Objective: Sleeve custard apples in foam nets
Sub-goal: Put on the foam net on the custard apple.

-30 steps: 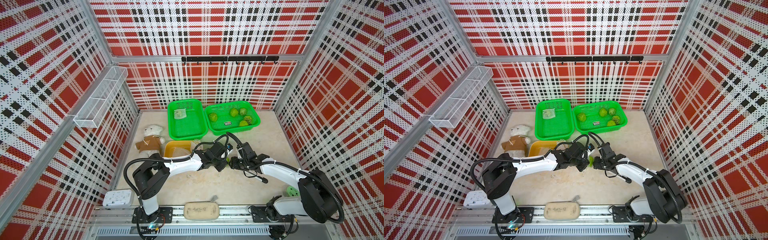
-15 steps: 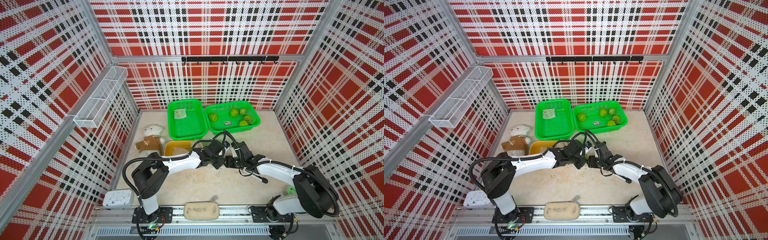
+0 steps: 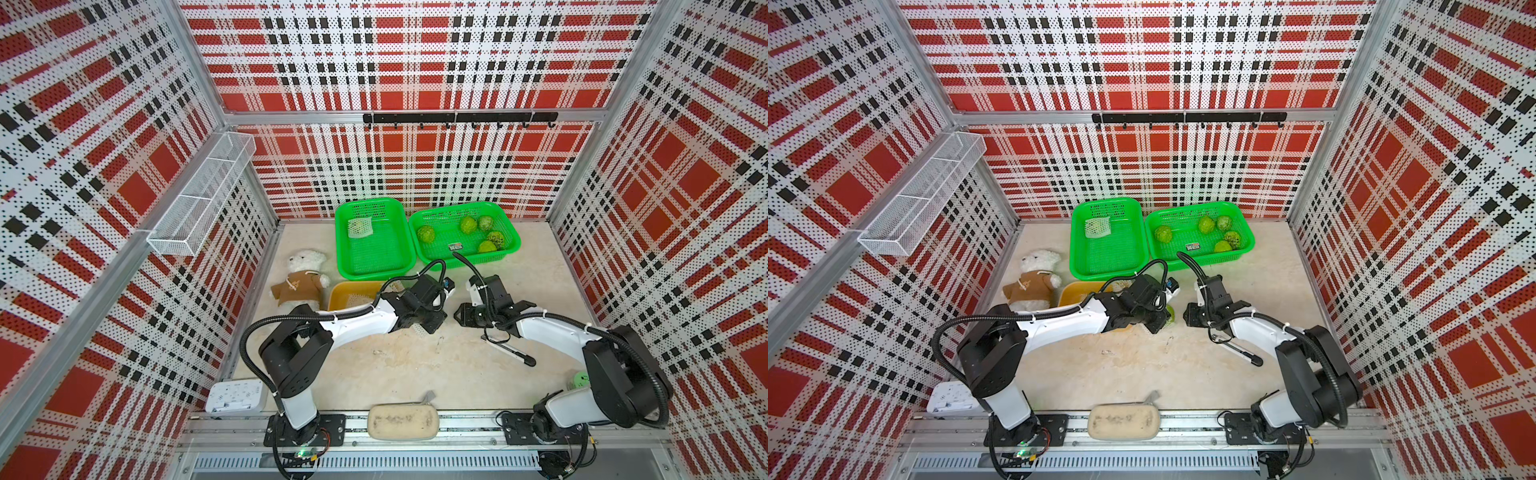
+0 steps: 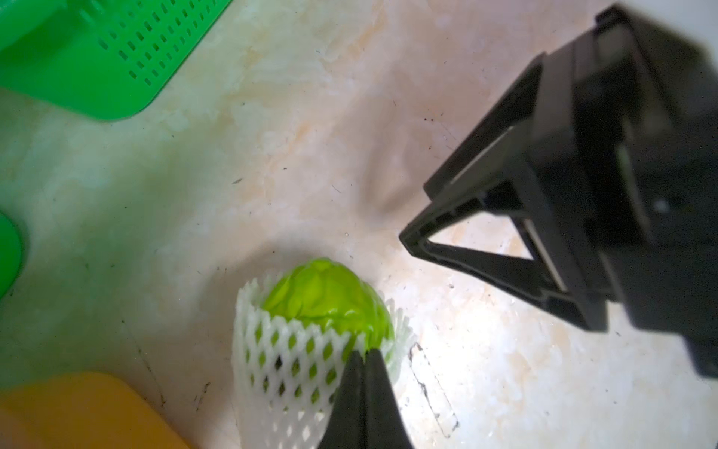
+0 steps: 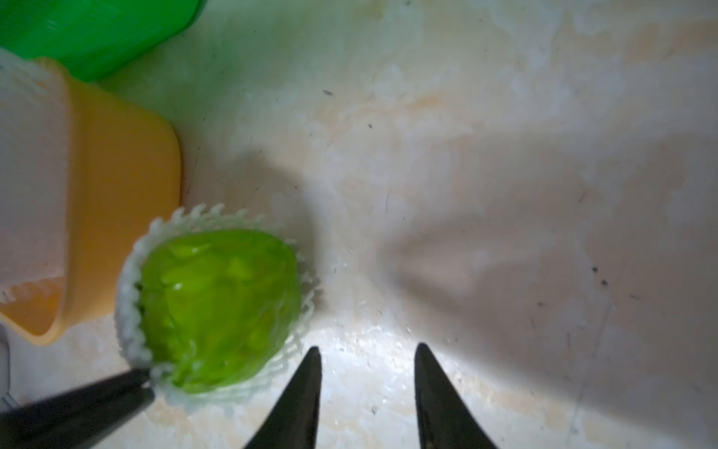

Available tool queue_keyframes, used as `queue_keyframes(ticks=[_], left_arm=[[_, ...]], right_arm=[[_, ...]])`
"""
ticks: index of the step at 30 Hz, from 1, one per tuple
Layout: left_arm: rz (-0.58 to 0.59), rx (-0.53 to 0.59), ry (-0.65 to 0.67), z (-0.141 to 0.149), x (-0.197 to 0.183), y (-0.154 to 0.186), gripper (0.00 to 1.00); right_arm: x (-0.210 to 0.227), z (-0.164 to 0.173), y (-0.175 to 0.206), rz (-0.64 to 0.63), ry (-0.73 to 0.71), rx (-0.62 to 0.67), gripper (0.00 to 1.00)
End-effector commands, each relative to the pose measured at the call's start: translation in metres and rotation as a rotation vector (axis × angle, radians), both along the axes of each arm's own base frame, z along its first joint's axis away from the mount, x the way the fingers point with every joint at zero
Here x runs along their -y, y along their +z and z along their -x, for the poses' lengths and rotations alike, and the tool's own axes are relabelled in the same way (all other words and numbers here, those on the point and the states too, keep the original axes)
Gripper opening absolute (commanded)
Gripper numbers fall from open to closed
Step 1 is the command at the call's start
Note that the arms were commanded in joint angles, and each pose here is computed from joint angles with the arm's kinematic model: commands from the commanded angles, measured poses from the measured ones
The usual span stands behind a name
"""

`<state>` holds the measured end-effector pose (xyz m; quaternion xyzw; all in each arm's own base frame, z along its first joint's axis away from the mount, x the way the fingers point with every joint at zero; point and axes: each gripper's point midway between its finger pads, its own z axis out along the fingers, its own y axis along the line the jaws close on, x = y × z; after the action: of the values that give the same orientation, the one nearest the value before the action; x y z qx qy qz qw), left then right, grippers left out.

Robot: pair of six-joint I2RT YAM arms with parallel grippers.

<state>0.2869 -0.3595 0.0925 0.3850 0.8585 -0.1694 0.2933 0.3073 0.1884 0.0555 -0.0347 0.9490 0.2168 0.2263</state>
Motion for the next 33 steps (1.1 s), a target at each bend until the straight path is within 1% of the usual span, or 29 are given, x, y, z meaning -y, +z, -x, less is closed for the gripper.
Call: queue_keyframes(ticks=[1,4,7,9,12,17,22,24,25,27,31,33], left_arm=[[0.016,0.003,0.017,0.001,-0.005,0.01,0.0],[0.015,-0.004,0.019,0.001,-0.006,0.008,0.0],[0.017,-0.002,0.024,0.0,-0.006,0.008,0.0],[0.026,-0.001,0.031,-0.003,-0.006,0.01,0.0],[0.042,-0.004,0.03,-0.004,-0.005,0.013,0.0],[0.056,-0.012,0.022,-0.004,-0.001,0.013,0.0],[0.055,-0.025,0.027,-0.003,-0.003,0.011,0.0],[0.063,-0.034,0.029,-0.002,-0.004,0.012,0.11],[0.069,-0.038,0.027,-0.001,-0.004,0.013,0.19],[0.091,-0.04,0.018,0.001,-0.002,0.02,0.29],[0.125,-0.059,0.015,0.008,-0.004,0.038,0.57],[0.138,-0.086,0.032,0.014,-0.01,0.044,0.66]], right_arm=[[-0.028,-0.019,0.016,-0.036,0.178,0.086,0.3],[-0.046,-0.025,0.017,-0.07,0.293,0.113,0.24],[-0.056,-0.022,0.015,-0.094,0.39,0.127,0.22],[-0.063,-0.014,0.018,-0.136,0.447,0.142,0.22],[-0.069,-0.003,0.022,-0.186,0.493,0.157,0.22],[-0.073,0.003,0.025,-0.243,0.485,0.161,0.23],[-0.07,0.002,0.015,-0.24,0.433,0.099,0.23],[-0.069,0.001,0.013,-0.238,0.419,0.092,0.23],[-0.069,0.002,0.013,-0.24,0.422,0.093,0.23],[-0.068,0.001,0.012,-0.235,0.418,0.093,0.24],[-0.068,0.002,0.01,-0.23,0.414,0.087,0.24],[-0.068,0.002,0.01,-0.229,0.419,0.09,0.24]])
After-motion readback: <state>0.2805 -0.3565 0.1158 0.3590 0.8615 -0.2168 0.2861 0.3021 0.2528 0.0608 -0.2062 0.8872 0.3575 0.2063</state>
